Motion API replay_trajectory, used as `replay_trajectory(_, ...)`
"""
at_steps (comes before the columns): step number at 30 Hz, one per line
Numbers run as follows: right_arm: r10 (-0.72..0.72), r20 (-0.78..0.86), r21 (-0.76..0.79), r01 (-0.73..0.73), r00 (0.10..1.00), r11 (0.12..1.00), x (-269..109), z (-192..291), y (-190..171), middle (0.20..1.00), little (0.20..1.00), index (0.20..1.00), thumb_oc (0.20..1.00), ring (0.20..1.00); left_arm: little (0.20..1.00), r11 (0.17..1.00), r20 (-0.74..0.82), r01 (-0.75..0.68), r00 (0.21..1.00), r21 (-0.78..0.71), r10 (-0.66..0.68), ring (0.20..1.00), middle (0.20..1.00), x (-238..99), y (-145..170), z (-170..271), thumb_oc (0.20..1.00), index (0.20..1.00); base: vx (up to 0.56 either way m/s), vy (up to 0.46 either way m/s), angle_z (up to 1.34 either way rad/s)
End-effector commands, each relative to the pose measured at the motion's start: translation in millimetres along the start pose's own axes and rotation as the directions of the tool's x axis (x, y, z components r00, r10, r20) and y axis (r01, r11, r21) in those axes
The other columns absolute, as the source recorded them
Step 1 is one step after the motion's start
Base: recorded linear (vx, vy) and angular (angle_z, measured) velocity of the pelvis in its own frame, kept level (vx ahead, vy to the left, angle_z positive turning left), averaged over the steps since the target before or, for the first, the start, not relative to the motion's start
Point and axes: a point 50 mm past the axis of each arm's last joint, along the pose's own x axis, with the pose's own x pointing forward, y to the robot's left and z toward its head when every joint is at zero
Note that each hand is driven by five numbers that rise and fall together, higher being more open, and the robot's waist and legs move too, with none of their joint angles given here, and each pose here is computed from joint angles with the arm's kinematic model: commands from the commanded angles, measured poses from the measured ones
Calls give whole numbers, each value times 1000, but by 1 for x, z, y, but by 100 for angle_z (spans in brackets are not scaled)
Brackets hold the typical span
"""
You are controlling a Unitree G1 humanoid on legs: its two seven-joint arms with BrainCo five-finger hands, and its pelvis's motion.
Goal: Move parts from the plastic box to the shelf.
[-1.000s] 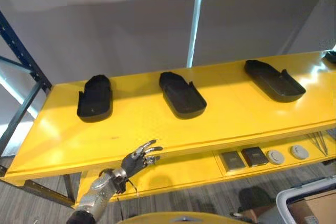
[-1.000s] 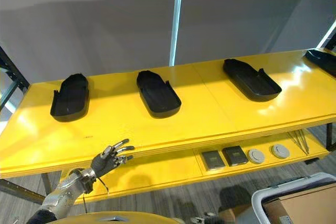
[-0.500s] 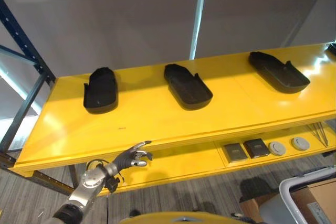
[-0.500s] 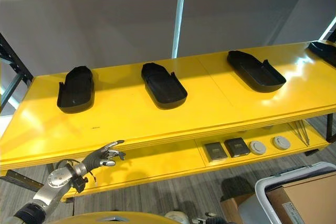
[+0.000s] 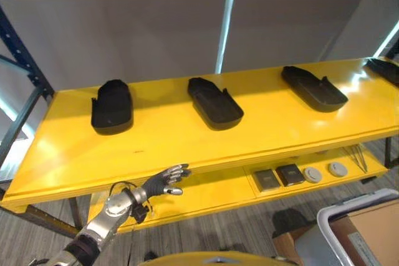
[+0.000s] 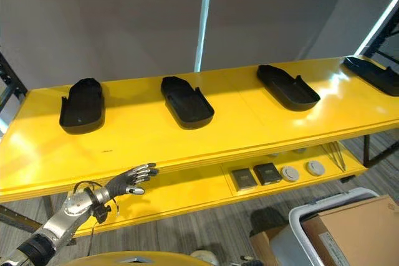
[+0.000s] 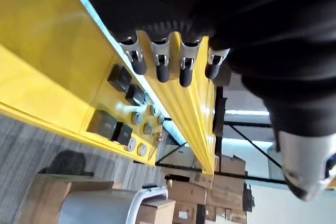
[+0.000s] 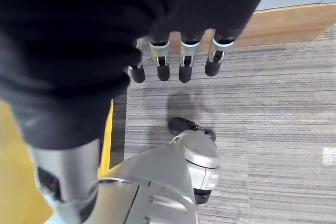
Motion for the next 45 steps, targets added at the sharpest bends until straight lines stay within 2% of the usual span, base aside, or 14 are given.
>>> replay_trajectory(1, 11, 28, -42, -10, 1000, 999, 4, 13, 1, 1000, 1000, 1000, 1000, 1000, 1000, 998, 145, 52, 988, 47, -59, 1000, 1000, 16, 9, 34, 1000, 1000, 25, -5, -5)
replay_trajectory(6, 15, 18, -53, -14, 1000, 998, 4, 9, 0, 1000, 1000, 1000, 1000, 1000, 1000, 985, 164, 141, 974, 103, -157, 1000, 1000, 24, -1, 50, 1000, 1000, 22, -2, -9)
replay_trajectory(10, 18, 13, -61, -17, 1000, 998, 3, 8, -1, 1000, 1000, 1000, 1000, 1000, 1000, 981, 152, 182, 970, 65, -190, 1000, 1000, 27, -5, 52, 1000, 1000, 12, 1, -5)
replay_trajectory(14, 21, 11, -65, -21, 1000, 998, 3, 9, -2, 1000, 1000, 1000, 1000, 1000, 1000, 975, 81, 213, 975, -71, -207, 1000, 1000, 34, -14, 35, 1000, 1000, 0, 0, 0)
replay_trajectory(18, 24, 11, -66, -23, 1000, 998, 4, 11, 0, 1000, 1000, 1000, 1000, 1000, 1000, 976, -68, 215, 974, -44, -218, 1000, 1000, 29, -15, 3, 1000, 1000, 18, 6, 0)
replay_trajectory(27, 23, -5, -74, -23, 1000, 997, 3, 7, -2, 1000, 1000, 1000, 1000, 1000, 1000, 962, -136, 265, 953, -66, -272, 1000, 1000, 35, -24, -7, 1000, 1000, 16, 6, -1)
replay_trajectory(31, 24, -13, -79, -25, 1000, 997, 3, 3, -2, 1000, 1000, 1000, 1000, 1000, 1000, 994, -339, 78, 936, -78, -100, 1000, 1000, 28, -17, -42, 1000, 1000, 4, -5, -10)
replay_trajectory(32, 26, -8, -67, -26, 1000, 997, 4, 1, 1, 1000, 1000, 1000, 1000, 1000, 1000, 981, -529, -159, 845, -108, 79, 1000, 1000, 4, -9, -82, 1000, 1000, -21, -5, -10)
replay_trajectory(33, 25, -8, -68, -26, 1000, 997, 4, 1, 1, 1000, 1000, 1000, 1000, 1000, 1000, 981, -528, -159, 846, -108, 79, 1000, 1000, 5, -9, -83, 1000, 1000, -41, -4, -9)
replay_trajectory(35, 24, 3, -55, -24, 1000, 998, 5, 3, 5, 1000, 1000, 1000, 1000, 1000, 1000, 932, -663, -352, 719, -90, 207, 1000, 1000, -36, -2, -121, 1000, 1000, -79, -4, -4)
replay_trajectory(36, 18, 20, -30, -17, 1000, 999, 6, 11, 8, 1000, 1000, 1000, 1000, 1000, 1000, 870, -708, -481, 652, -110, 272, 1000, 1000, -71, -6, -141, 1000, 1000, -96, -6, 1)
replay_trajectory(38, 16, 25, -21, -15, 1000, 1000, 7, 12, 9, 1000, 1000, 1000, 1000, 1000, 1000, 831, -708, -536, 646, -153, 286, 1000, 1000, -77, -9, -145, 1000, 1000, -73, -1, 6)
replay_trajectory(39, 7, 29, 1, -7, 1000, 1000, 7, 12, 7, 1000, 1000, 1000, 1000, 1000, 1000, 754, -710, -614, 637, -234, 299, 1000, 1000, -89, -15, -151, 1000, 1000, -60, 8, 17)
replay_trajectory(45, 1, 28, 31, -2, 1000, 1000, 9, 12, 11, 1000, 1000, 1000, 1000, 1000, 1000, 730, -725, -659, 591, -181, 354, 1000, 1000, -104, -26, -160, 1000, 1000, -41, 1, 16)
